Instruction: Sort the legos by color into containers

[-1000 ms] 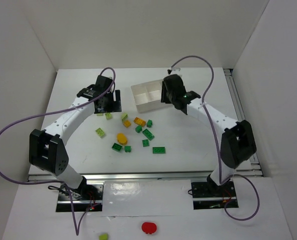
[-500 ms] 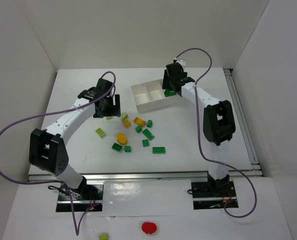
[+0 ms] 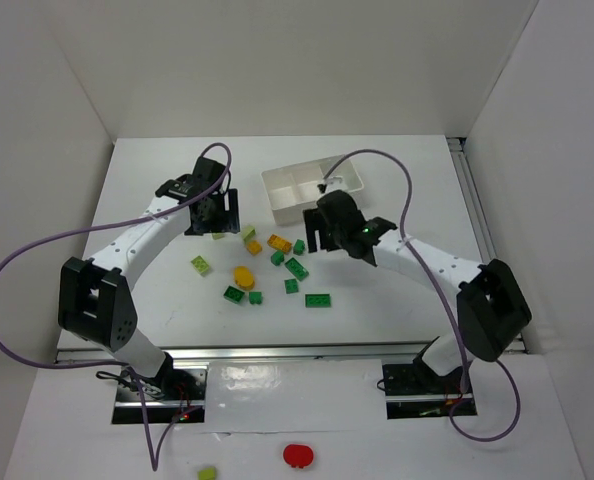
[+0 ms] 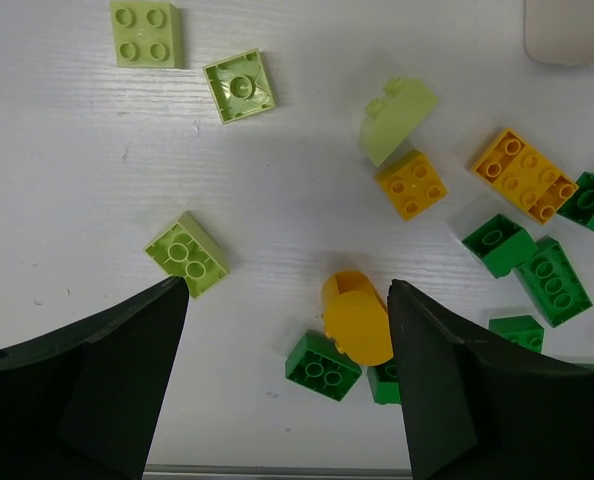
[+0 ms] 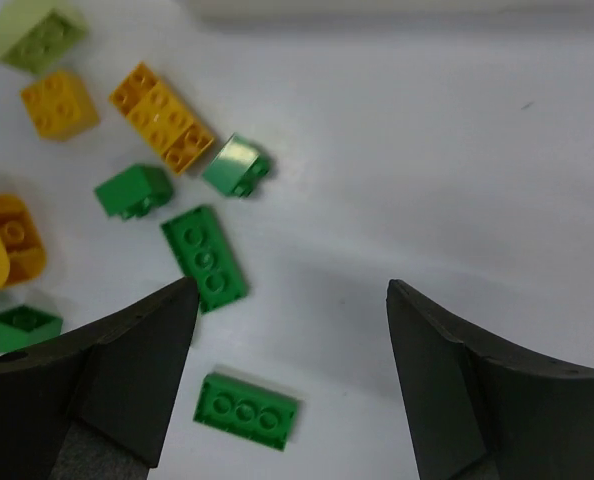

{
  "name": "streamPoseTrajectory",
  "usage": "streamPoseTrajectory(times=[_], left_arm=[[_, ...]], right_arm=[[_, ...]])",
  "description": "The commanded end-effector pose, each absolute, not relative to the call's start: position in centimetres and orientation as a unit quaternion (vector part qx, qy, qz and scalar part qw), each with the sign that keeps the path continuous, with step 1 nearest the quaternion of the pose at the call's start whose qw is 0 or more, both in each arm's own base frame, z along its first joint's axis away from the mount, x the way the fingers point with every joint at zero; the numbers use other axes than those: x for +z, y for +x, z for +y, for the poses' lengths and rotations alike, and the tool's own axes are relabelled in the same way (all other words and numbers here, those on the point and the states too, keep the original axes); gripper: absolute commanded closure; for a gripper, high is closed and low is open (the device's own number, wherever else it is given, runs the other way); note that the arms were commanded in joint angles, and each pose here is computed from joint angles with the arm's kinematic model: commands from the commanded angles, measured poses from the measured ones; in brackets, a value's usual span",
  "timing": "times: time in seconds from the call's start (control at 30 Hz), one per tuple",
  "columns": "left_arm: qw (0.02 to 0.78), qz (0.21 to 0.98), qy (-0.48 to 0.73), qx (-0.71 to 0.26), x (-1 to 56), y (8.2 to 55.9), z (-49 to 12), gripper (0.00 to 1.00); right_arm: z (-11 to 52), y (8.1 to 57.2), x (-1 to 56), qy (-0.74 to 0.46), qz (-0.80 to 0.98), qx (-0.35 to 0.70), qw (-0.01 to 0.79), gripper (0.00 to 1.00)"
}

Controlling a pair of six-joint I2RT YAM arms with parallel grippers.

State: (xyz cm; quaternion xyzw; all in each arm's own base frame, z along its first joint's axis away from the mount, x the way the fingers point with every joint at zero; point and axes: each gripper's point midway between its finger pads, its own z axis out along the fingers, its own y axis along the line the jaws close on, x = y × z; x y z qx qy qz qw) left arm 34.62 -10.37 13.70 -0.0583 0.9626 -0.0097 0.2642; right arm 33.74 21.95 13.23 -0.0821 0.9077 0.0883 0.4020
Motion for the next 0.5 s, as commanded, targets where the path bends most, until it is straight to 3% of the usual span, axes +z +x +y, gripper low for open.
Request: streamPoseTrajectory(times=[0.0, 0.23, 0.47], left_arm=[[0.285, 0.956, -0.074, -0.007, 15.3, 35.2, -10.1, 0.10], [0.281, 0.957, -0.075, -0.021, 15.3, 35.6, -10.7, 0.10], [0.285, 0.956, -0.071, -0.022, 15.6, 35.5, -10.7, 0.10]], right_arm=[[24.6, 31.2, 11.0, -0.117, 0.915, 0.115, 0.368, 0.16], [28.5, 33.5, 9.5, -0.116, 0.913, 0.139, 0.366, 0.13], [29.9, 35.5, 5.8, -0.103, 0.928, 0.112, 0.340, 0.26]])
